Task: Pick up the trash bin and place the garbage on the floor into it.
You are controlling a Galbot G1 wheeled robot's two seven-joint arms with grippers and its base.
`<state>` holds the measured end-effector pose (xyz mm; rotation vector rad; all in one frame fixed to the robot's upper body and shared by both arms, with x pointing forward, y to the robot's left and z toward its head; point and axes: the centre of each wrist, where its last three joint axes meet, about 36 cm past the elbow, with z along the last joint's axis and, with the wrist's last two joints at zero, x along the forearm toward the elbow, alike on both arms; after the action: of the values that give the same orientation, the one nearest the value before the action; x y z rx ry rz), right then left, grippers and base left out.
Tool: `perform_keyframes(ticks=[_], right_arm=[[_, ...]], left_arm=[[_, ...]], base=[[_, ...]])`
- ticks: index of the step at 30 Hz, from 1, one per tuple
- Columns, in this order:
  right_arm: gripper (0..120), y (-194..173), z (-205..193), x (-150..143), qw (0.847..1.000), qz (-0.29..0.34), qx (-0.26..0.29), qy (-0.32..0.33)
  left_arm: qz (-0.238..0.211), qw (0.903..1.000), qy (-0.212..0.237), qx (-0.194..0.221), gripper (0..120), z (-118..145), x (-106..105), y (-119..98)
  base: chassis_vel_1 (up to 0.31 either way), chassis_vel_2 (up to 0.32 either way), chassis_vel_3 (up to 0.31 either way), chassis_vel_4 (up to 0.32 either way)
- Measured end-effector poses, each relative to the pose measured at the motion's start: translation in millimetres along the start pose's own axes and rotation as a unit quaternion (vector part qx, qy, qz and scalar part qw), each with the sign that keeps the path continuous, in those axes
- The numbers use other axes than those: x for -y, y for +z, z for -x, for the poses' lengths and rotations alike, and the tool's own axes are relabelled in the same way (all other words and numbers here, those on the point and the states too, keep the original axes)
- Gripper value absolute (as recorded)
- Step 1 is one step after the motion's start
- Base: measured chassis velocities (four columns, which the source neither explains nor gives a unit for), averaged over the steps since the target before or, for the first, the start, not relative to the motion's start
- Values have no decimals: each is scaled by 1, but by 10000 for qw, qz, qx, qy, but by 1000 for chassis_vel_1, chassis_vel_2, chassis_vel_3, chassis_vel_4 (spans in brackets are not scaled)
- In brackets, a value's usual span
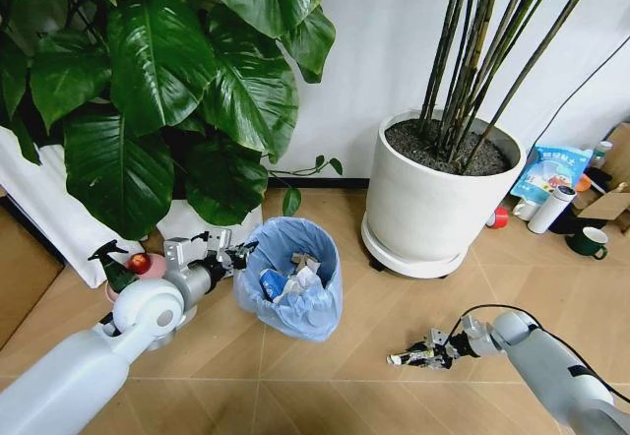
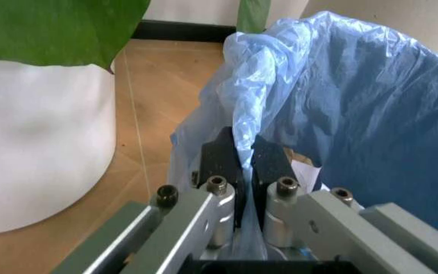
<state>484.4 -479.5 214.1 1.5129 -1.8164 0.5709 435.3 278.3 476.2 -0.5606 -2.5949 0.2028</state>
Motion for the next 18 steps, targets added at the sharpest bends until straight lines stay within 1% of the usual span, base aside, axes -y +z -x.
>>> perform_keyframes(ticks=[3,4,6,12,14,16,17,18], right_arm=[[5,1,-5,-4,10000,-4,14,-12],[5,1,-5,-4,10000,-4,14,-12],[0,3,-8,-11,10000,21,65,-18],[0,10,-23,-22,9995,144,256,73],[0,8,-31,-30,9987,162,461,132],[0,0,-44,-44,9964,171,809,187],[0,0,-44,-44,9964,171,809,187],[0,-4,-48,-47,9953,159,930,213]], left_arm=[[-5,10000,7,-11,0,0,1,1],[-5,10000,7,-11,0,0,1,1],[-7,10000,6,-28,0,0,0,3],[4,10000,26,-48,0,1,1,4],[31,10000,24,-77,0,1,1,4],[53,9999,49,-98,0,0,0,5],[53,9999,49,-98,0,0,0,5],[55,9999,55,-107,0,0,0,5]], base=[[0,0,0,0],[0,0,0,0],[0,0,0,0],[0,0,0,0],[0,0,0,0],[0,0,0,0],[0,0,0,0],[0,0,0,0]])
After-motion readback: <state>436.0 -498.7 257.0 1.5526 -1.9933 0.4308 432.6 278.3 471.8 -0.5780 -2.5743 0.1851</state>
